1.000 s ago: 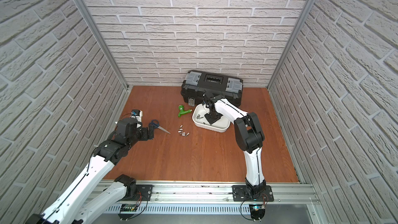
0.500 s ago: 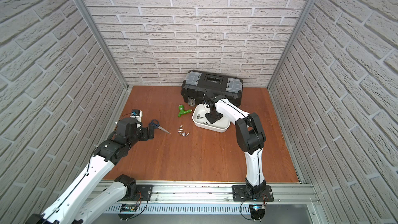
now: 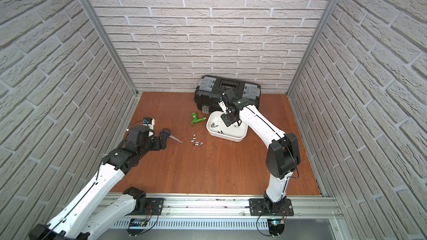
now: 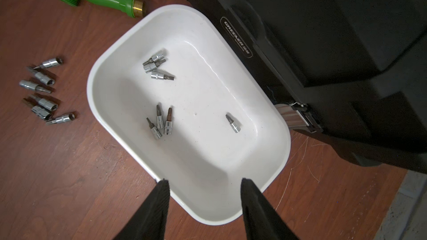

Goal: Put the bit on the desktop into the storage box
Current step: Place the screwdriver bit in the storage box, then pick up the screwdriver bit from the center of the board.

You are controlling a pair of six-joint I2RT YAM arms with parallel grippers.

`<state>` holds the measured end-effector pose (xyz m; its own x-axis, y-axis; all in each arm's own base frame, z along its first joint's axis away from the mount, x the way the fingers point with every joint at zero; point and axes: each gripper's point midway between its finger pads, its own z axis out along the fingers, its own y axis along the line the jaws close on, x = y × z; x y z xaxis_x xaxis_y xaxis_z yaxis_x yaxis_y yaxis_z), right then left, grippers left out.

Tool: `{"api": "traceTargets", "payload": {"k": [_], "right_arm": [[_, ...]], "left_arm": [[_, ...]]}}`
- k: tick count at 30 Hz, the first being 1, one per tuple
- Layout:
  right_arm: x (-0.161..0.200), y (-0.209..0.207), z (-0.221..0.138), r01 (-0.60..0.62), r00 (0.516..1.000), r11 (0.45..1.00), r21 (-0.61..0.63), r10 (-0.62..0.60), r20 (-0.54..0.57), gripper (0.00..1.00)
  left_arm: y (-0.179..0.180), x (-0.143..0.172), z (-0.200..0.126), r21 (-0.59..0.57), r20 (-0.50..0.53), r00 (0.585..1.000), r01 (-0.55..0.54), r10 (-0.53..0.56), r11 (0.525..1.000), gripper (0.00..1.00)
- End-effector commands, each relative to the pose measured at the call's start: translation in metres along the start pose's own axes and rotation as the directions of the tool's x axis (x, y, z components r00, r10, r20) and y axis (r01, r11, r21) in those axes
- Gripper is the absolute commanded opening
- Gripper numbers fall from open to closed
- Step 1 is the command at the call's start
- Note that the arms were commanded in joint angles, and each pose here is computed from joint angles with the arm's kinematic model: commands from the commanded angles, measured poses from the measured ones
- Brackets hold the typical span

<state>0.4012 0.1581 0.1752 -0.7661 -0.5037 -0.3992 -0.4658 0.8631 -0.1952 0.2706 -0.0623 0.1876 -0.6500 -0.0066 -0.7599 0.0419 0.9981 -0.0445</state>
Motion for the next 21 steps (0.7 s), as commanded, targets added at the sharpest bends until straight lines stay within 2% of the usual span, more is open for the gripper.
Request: {"api": "traceTargets", "payload": {"k": [1,10,15,21], "right_arm": [[-0.009,0.011,-0.028,0.065,0.995,0.998,-0.01,-0.064,0.072,0.58],[-0.024,0.043,-0.063,0.259,0.952,0.966,-0.019,-0.252,0.174,0.66],[-0.025,0.07,-0.065,0.367,0.918,0.926,-0.092,-0.345,0.195,0.73],[-0.025,0.095,-0.057,0.442,0.894,0.882,-0.163,-0.416,0.168,0.87]], "left_arm": [[-0.003,-0.012,-0.001,0.018,0.03,0.999,0.017,-0.018,1.0,0.98],[-0.002,-0.007,0.003,0.005,0.014,1.0,0.015,-0.015,1.0,0.98],[0.002,-0.005,0.001,-0.007,0.025,1.0,0.014,-0.014,1.0,0.98],[0.003,-0.003,-0.002,-0.004,0.028,1.0,0.014,-0.014,1.0,0.98]]}}
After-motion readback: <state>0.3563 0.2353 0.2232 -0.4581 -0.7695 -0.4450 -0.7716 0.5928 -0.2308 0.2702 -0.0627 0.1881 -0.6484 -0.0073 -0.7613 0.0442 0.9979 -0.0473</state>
